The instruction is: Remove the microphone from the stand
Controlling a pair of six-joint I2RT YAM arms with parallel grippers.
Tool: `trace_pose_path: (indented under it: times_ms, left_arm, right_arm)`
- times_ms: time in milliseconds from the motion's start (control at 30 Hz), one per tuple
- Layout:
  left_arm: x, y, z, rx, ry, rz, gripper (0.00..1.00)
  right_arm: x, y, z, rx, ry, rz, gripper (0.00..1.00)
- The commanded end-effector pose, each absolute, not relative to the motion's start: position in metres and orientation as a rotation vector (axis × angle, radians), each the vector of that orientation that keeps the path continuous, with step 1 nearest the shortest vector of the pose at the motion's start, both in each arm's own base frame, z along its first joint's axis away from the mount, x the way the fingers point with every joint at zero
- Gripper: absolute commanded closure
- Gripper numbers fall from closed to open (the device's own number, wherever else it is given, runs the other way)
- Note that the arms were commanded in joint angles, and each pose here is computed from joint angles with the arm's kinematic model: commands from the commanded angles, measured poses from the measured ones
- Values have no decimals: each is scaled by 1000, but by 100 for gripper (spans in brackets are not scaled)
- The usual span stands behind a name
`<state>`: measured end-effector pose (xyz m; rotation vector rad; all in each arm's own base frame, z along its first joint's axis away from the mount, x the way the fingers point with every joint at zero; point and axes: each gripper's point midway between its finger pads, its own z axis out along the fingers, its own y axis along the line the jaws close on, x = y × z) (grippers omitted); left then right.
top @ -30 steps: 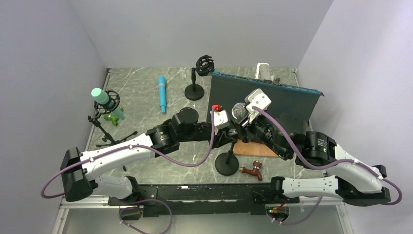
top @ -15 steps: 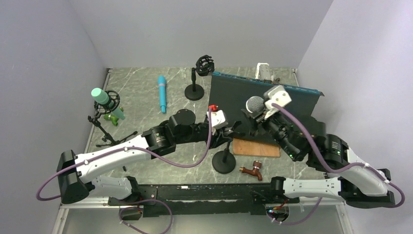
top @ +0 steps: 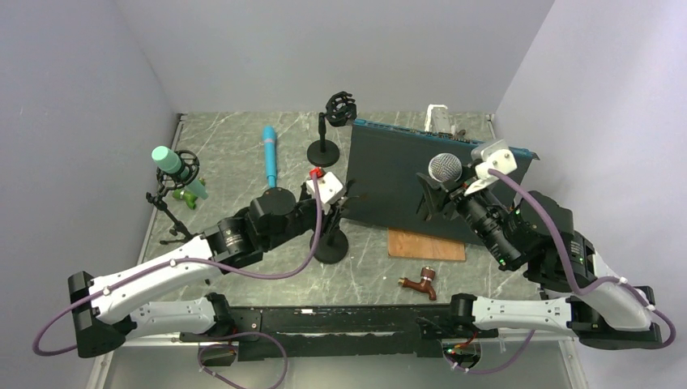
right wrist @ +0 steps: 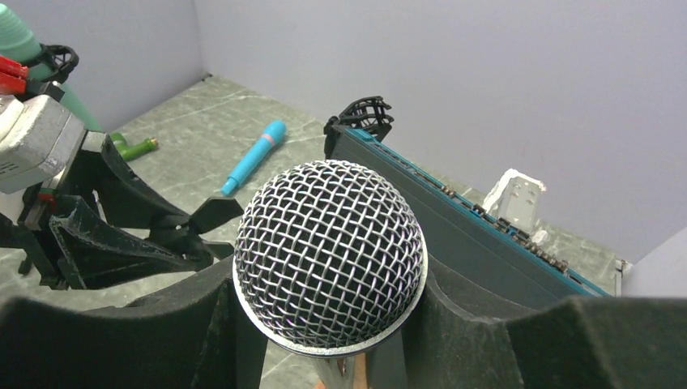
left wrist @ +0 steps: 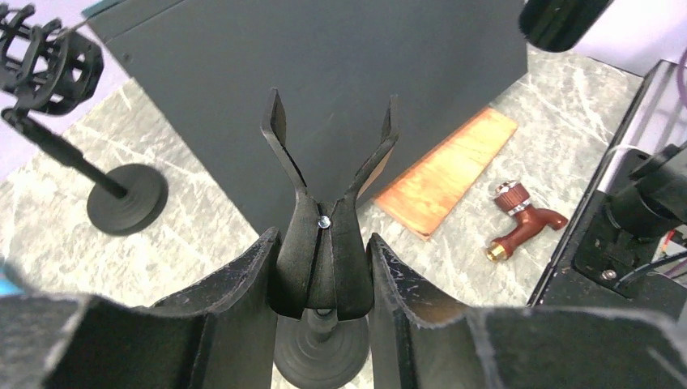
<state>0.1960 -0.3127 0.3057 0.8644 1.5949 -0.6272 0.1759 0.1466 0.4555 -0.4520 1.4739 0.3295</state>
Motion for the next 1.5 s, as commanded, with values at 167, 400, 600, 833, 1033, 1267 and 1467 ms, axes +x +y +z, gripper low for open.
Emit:
trace_pose_path:
  times_ms: [167, 400, 600, 833, 1033, 1267, 1467]
  left_arm:
    - [202, -290, 288, 614, 1649, -660, 100]
    - [199, -269, 199, 553, 1857, -578, 100]
    - [181, -265, 146, 541, 1951, -632, 100]
    - [181, -269, 127, 551, 1988, -619, 100]
    - [183, -275, 132, 535, 2039, -603, 96]
    - [184, -285, 216, 505, 1892, -731, 35]
    - [170, -292, 315, 651, 1603, -847, 30]
  right_arm:
    - [177, 158, 462, -439, 1446, 361, 100]
    - [177, 166, 459, -456, 1440, 377, 100]
    - [177, 172, 455, -465, 1443, 387, 100]
    - [177, 176, 452, -474, 1445, 393, 100]
    - [175, 177, 449, -472, 1450, 410, 100]
    - [174, 183, 448, -481, 1449, 434, 100]
    - [172, 198, 446, -499, 1445, 478, 100]
